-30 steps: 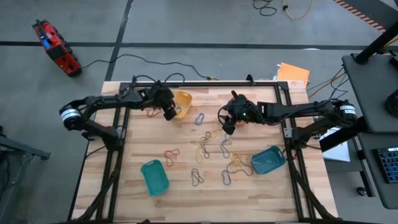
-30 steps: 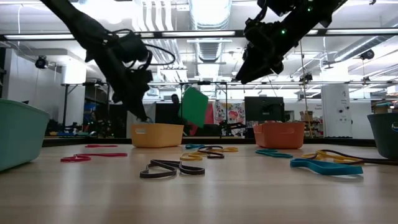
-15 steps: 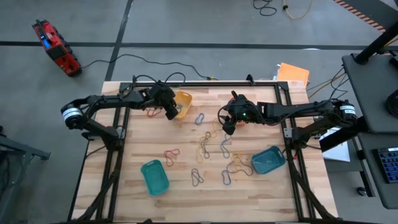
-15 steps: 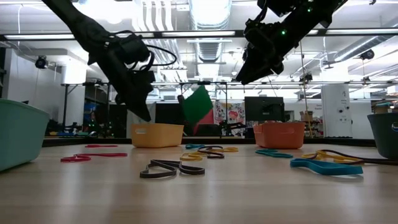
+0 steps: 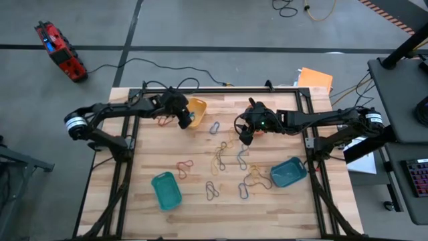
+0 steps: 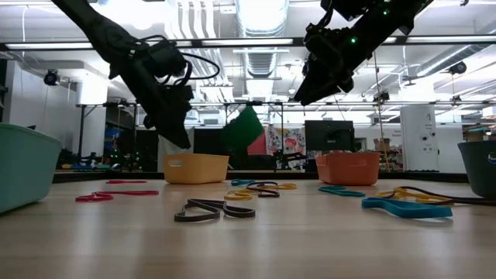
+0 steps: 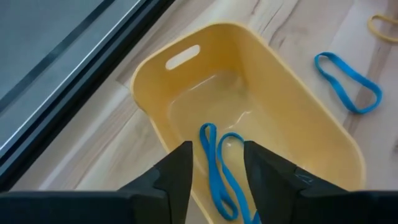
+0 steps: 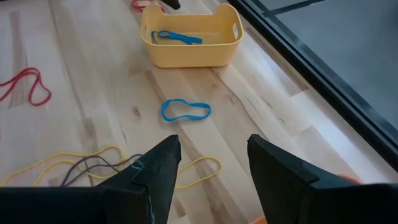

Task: Sort rubber bands into baskets
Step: Put the red rubber band into the orange bin

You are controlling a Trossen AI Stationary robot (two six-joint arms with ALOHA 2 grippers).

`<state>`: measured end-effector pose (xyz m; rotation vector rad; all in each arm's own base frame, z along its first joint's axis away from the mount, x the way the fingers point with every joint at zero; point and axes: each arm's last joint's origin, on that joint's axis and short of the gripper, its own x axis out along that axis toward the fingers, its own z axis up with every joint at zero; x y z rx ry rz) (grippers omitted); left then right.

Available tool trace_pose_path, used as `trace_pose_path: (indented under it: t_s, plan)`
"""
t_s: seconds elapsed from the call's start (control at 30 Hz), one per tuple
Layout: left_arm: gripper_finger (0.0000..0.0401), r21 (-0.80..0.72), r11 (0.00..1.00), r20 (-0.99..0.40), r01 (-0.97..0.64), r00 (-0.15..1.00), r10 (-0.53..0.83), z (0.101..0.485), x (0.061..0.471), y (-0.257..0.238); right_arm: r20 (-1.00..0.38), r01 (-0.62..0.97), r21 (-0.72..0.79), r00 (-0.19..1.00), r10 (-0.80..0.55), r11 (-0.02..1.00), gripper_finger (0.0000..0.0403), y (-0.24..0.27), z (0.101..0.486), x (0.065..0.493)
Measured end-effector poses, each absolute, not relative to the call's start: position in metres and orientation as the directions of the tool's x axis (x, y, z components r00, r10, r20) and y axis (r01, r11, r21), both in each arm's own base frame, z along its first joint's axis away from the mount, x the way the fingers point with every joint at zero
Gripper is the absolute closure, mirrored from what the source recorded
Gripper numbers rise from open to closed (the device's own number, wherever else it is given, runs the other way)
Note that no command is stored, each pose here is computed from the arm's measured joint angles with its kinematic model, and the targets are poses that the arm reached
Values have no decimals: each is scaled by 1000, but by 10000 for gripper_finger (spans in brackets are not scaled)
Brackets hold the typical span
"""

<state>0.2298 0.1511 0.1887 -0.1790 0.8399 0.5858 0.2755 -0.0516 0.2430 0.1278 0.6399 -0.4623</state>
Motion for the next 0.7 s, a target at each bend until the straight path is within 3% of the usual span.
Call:
trace_pose_path:
  t_s: [0.5,0.7]
  plan:
    - [276,41,926,-578,-375,747,328,242,237,83,-610,489,30,699,-372,872,220,-51,240,274]
    - [276,38,951,-538,-308,795,279,256,231,63,-621,475,127,723,-303,871,220,-49,240,275]
